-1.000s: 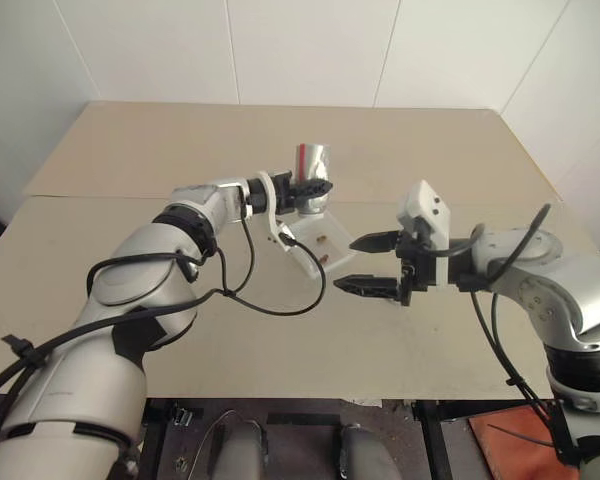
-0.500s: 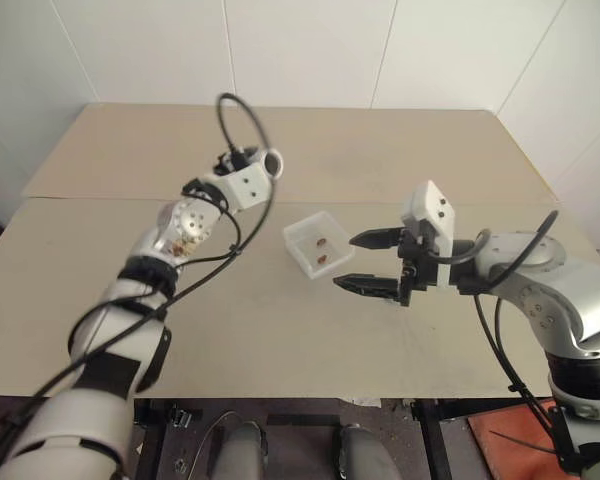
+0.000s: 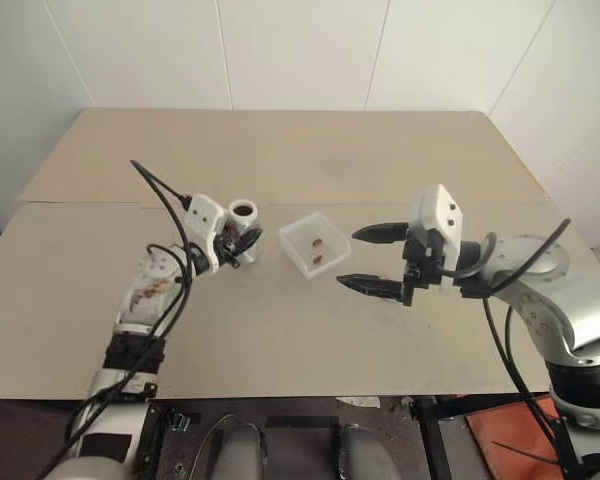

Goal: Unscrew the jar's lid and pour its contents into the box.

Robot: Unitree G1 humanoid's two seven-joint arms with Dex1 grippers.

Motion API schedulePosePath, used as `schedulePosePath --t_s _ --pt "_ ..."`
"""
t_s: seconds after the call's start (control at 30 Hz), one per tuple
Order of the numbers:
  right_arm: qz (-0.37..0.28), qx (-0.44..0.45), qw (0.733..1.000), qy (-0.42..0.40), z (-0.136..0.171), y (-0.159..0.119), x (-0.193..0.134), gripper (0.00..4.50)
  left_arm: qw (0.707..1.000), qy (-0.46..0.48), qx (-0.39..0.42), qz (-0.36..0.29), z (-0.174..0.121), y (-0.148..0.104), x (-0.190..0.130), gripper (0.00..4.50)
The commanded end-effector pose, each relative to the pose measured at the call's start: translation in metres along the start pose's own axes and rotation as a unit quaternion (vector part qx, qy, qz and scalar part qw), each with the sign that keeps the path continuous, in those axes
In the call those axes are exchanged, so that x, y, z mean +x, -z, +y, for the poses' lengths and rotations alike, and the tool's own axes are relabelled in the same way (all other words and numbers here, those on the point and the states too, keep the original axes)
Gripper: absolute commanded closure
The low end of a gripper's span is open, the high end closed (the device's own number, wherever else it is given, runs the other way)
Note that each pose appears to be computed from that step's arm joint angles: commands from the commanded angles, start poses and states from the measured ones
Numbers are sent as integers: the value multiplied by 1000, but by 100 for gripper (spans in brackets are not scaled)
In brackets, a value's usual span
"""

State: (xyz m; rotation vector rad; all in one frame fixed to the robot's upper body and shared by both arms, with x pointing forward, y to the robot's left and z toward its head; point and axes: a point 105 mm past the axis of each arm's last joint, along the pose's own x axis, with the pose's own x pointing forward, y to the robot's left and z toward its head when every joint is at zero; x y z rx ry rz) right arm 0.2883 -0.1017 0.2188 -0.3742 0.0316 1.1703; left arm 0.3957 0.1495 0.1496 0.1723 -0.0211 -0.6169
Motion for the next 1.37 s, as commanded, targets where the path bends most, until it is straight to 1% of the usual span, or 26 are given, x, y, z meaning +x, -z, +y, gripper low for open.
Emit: schedulePosePath --t_s 0.03,0.1,0.17,0.23,0.3,0.37,0.57,0.67,0.8,0.83,0.9,1.0,1.07,1.13,1.2,1.3,1.37 --pt "-14 -31 999 11 -2 -12 -5 2 999 -24 13 -37 7 -13 -2 258" --pt "-15 -31 999 11 -2 -12 -5 2 999 -28 8 -33 7 -9 -2 258" --pt "-15 -30 999 11 -2 -11 -6 0 999 -28 6 -27 7 -5 -1 184" --pt "-14 -30 999 13 -3 -11 -6 0 999 -25 2 -23 7 -3 -3 129" --pt "-14 -30 999 13 -3 -11 -6 0 1000 -19 3 -17 7 0 -7 57" --pt "-14 -30 999 13 -4 -11 -5 0 1000 -20 4 -13 9 1 -10 3" --pt "-17 -26 999 10 -3 -11 -3 0 1000 -7 15 10 14 2 -33 3" --pt "-17 -24 1000 10 -2 -9 -5 0 998 28 45 37 10 3 -56 3" --pt "-10 -19 1000 13 0 -4 -10 0 992 99 29 67 -2 -3 -93 3" --pt "-7 -19 1000 15 -1 -3 -12 0 989 130 24 67 -8 -8 -105 3" --pt "-4 -19 1000 20 -2 -1 -14 0 982 181 28 46 -16 -23 -126 3" --pt "-3 -23 999 25 -4 -1 -19 0 968 247 37 14 -18 -51 -159 3" --pt "-5 -24 999 25 -5 -1 -24 0 958 279 67 9 -17 -69 -179 3" --pt "-6 -27 999 23 -4 0 -27 0 959 274 75 10 -13 -81 -189 3" --pt "-6 -27 999 23 -4 0 -29 0 963 257 82 13 -8 -87 -194 3" --pt "-8 -25 999 24 -4 0 -32 0 965 242 98 21 -5 -89 -200 3" --pt "-8 -19 999 28 -5 1 -32 0 966 238 97 18 -7 -88 -197 3"
